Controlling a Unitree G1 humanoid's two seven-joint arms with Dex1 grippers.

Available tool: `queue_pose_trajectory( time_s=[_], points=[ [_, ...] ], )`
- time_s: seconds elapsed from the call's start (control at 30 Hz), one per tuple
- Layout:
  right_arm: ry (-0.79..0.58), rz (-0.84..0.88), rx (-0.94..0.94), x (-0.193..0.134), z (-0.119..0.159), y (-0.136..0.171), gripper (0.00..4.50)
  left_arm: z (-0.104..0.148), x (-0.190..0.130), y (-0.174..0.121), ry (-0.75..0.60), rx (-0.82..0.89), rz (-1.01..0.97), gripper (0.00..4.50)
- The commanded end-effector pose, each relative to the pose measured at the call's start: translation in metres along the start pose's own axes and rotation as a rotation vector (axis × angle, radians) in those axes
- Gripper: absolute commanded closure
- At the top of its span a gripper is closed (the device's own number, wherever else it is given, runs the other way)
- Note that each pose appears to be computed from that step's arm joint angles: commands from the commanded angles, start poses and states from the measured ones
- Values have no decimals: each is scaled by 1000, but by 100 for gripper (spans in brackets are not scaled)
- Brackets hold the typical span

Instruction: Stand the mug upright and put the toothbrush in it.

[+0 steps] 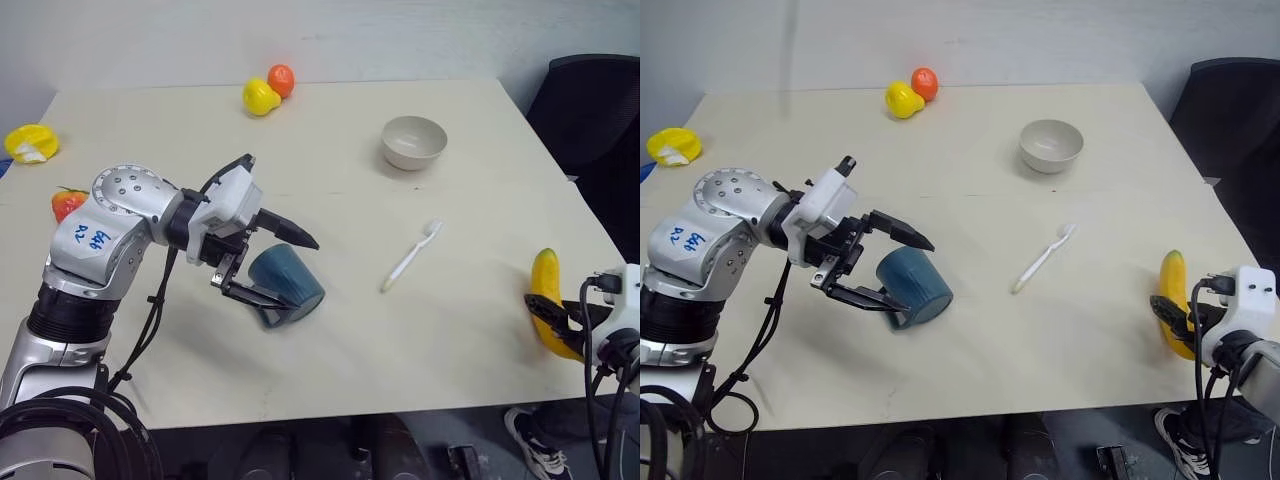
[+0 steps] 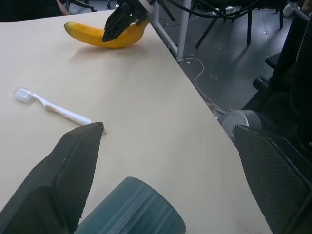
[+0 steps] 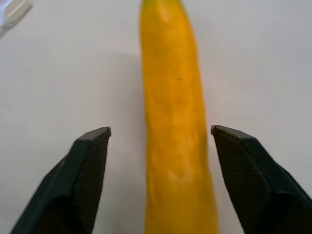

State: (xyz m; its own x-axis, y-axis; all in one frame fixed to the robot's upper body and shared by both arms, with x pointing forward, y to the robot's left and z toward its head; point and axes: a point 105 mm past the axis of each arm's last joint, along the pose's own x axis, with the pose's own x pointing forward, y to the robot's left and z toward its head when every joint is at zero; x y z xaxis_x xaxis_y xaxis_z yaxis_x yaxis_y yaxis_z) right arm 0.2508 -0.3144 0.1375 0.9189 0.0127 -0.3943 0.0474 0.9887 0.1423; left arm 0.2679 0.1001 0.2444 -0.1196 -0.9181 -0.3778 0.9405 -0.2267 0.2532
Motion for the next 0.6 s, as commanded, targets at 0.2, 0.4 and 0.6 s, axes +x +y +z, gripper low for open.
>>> queue_pose_trajectory(
  time_s=[0.2,0.4,0.6],
  points=[
    [-89,333,-416,-34,76,70,35,0,-46,-12,-36,-318,390,0],
    [-39,770,-608,-50,80,141,35,-48,-77,-45,83,-723,776,0],
    [-3,1042,-705,-47,65,180,0,-94,-74,-85,117,-995,946,0]
  ],
)
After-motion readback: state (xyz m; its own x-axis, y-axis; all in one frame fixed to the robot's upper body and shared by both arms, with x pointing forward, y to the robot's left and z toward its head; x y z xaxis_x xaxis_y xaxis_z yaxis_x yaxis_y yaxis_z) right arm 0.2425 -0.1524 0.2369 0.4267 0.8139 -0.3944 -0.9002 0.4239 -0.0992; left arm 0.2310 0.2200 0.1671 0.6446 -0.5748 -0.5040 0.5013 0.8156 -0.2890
